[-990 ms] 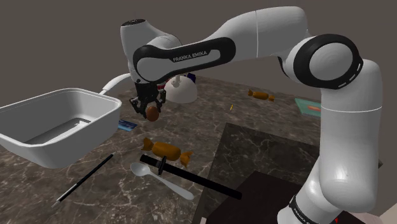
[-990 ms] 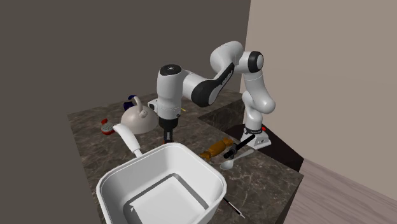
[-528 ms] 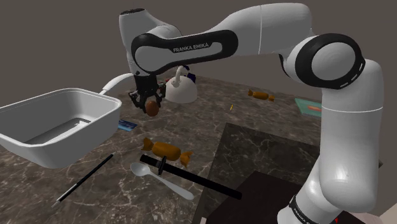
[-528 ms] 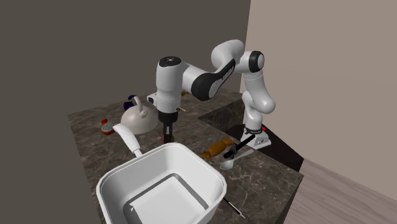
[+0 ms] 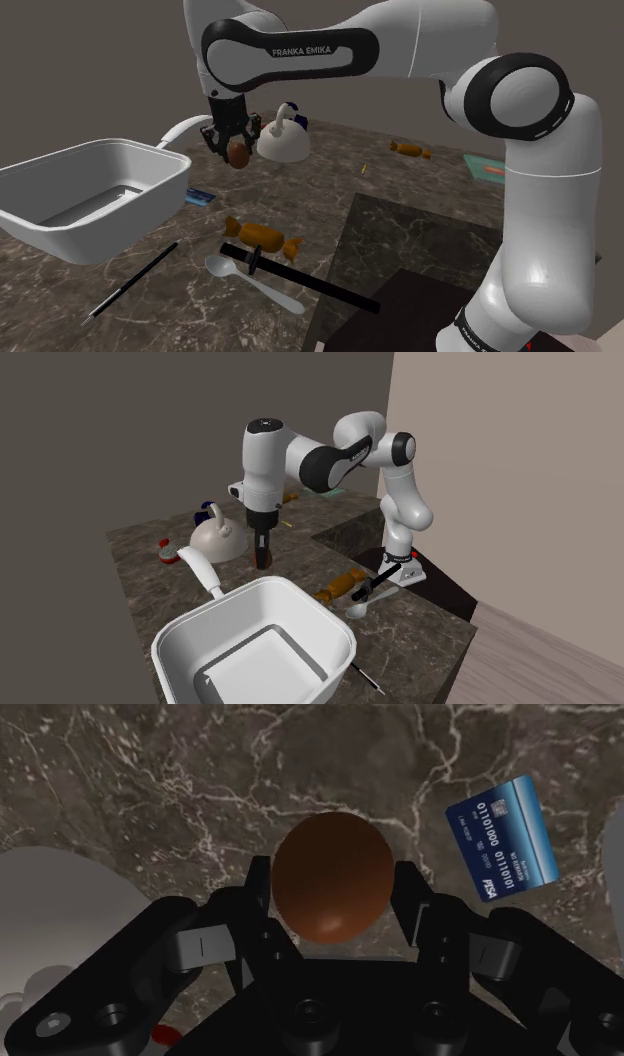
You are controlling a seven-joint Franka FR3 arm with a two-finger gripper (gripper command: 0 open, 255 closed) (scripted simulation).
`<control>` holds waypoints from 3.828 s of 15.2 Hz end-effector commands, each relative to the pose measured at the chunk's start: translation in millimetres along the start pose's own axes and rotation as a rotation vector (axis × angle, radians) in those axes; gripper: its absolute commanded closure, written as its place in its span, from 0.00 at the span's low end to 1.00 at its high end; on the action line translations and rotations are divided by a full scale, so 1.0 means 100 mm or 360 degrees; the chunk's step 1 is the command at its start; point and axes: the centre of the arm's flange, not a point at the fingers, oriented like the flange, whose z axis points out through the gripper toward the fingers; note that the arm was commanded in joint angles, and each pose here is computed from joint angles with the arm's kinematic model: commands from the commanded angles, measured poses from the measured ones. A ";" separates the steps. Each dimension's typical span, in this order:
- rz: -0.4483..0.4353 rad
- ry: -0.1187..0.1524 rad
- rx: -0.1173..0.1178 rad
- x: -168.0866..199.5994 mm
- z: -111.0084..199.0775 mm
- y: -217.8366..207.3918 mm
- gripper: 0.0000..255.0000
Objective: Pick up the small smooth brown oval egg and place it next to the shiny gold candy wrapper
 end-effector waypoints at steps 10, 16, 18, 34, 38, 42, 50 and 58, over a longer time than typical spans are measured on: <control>0.0000 0.0000 0.0000 0.07 -0.57 0.09 1.00; 0.0000 0.0000 0.0000 0.04 -0.64 0.50 1.00; 0.0000 0.0000 0.0000 0.01 -0.60 0.76 1.00; 0.0000 0.0000 0.0000 -0.25 -0.28 2.84 1.00; 0.0000 0.0000 0.0000 -0.31 -0.20 3.35 1.00; 0.0000 0.0000 0.0000 -0.37 -0.13 3.87 1.00; 0.0000 0.0000 0.0000 -0.50 0.03 4.91 1.00; 0.0000 0.0000 0.0000 -0.62 0.19 5.95 1.00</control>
